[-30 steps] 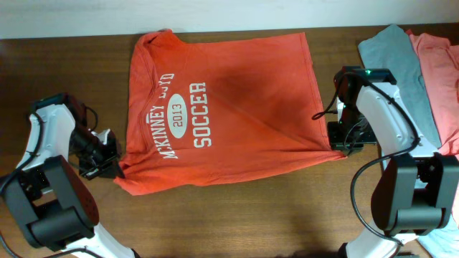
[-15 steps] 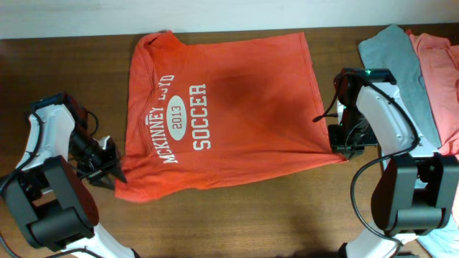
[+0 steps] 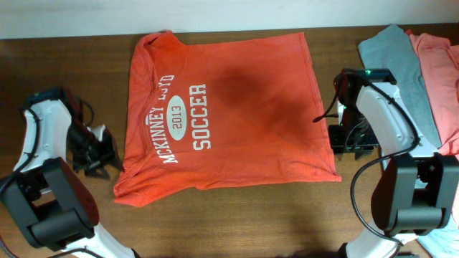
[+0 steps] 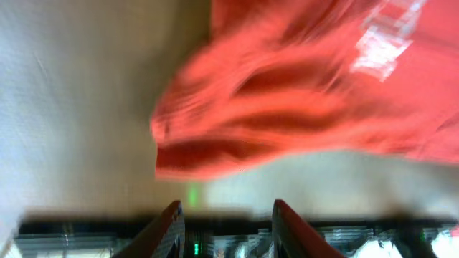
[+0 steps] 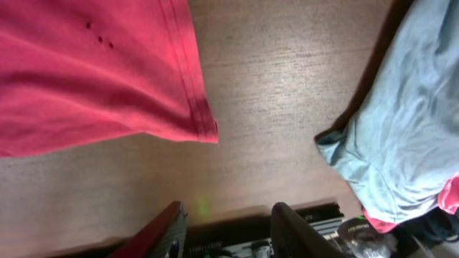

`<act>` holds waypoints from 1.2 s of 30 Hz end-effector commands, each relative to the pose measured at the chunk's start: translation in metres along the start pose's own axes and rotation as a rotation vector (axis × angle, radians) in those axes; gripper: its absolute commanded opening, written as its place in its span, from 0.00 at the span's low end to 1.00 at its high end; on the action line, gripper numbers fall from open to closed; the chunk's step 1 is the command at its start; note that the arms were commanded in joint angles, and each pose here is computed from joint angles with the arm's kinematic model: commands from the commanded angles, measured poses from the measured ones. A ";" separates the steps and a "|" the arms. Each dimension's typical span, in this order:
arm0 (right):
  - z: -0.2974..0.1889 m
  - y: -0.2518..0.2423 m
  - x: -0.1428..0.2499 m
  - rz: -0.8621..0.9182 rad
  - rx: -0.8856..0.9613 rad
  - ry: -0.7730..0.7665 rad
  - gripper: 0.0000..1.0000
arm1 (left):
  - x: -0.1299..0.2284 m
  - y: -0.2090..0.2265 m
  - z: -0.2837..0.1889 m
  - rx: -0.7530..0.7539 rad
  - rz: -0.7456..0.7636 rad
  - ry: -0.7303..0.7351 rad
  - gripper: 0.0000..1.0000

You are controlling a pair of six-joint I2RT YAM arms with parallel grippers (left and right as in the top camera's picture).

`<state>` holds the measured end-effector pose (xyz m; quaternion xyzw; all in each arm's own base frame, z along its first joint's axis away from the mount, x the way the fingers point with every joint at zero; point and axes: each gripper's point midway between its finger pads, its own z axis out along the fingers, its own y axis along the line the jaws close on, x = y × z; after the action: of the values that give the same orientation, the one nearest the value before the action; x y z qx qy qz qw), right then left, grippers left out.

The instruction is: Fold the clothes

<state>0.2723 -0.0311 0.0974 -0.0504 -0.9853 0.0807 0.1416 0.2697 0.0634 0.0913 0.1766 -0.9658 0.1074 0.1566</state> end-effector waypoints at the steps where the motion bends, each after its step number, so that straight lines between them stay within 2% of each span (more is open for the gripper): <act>1: -0.001 0.001 -0.001 0.018 -0.019 -0.018 0.43 | -0.030 -0.031 -0.023 0.022 0.093 -0.168 0.39; 3: -0.001 0.001 -0.003 0.019 -0.020 -0.024 0.43 | -0.045 -0.049 -0.024 0.012 0.175 -0.235 0.43; 5: -0.001 0.001 -0.004 0.020 -0.021 -0.029 0.43 | -0.055 -0.069 -0.021 -0.004 0.287 -0.279 0.55; 9: -0.001 0.001 -0.004 0.020 -0.021 -0.029 0.43 | -0.058 -0.091 -0.015 -0.084 0.379 -0.303 0.57; 15: -0.001 0.001 -0.005 0.021 -0.022 -0.032 0.43 | -0.043 -0.093 -0.004 -0.176 0.354 -0.242 0.56; 22: -0.001 0.001 -0.005 0.021 -0.025 -0.032 0.43 | -0.046 -0.075 0.017 -0.268 0.341 -0.175 0.56; 36: -0.001 0.001 -0.005 0.021 -0.025 -0.032 0.43 | -0.060 -0.067 0.057 -0.293 0.330 -0.083 0.55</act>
<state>0.2786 -0.0289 0.0950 -0.0524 -0.9876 0.0735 0.1284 0.3373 0.0043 0.0390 -0.0067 -0.9945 -0.0089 0.1044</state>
